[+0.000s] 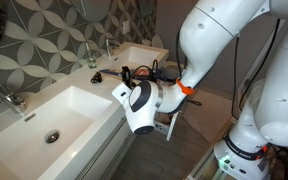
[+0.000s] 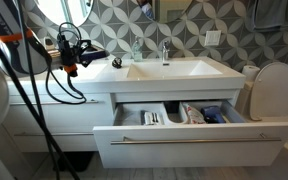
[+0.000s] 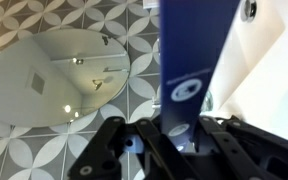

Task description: Pick up the electric toothbrush box from the open top drawer and put it on the counter

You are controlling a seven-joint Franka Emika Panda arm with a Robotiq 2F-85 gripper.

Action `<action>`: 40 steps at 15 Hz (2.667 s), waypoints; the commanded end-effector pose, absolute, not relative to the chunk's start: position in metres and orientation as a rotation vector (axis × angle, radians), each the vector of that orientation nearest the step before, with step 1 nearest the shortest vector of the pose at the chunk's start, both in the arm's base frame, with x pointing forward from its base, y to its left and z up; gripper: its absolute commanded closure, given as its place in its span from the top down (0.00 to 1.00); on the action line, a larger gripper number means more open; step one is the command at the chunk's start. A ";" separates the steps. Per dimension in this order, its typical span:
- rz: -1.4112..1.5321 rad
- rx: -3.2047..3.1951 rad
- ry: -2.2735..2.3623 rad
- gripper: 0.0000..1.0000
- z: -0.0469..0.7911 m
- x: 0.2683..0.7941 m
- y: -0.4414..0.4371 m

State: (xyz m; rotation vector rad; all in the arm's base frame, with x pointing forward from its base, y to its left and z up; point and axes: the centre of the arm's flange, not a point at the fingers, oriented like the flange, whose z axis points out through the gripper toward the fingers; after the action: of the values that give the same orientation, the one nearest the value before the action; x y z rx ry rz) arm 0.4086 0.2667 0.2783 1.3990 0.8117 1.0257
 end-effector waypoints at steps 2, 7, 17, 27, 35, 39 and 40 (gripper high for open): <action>1.176 1.357 0.876 0.03 0.255 0.424 0.268; 1.284 1.406 0.892 0.03 0.235 0.438 0.257; 1.344 1.584 0.996 0.03 0.227 0.478 0.234; 1.370 1.688 1.055 0.22 0.222 0.495 0.248; 1.380 1.785 1.081 0.59 0.218 0.496 0.256; 1.379 1.851 1.127 0.93 0.229 0.492 0.267; 1.383 1.865 1.139 0.98 0.233 0.491 0.270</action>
State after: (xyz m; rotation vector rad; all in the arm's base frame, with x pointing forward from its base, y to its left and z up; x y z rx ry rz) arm 0.4874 0.2649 0.2210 1.8113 1.1084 1.3578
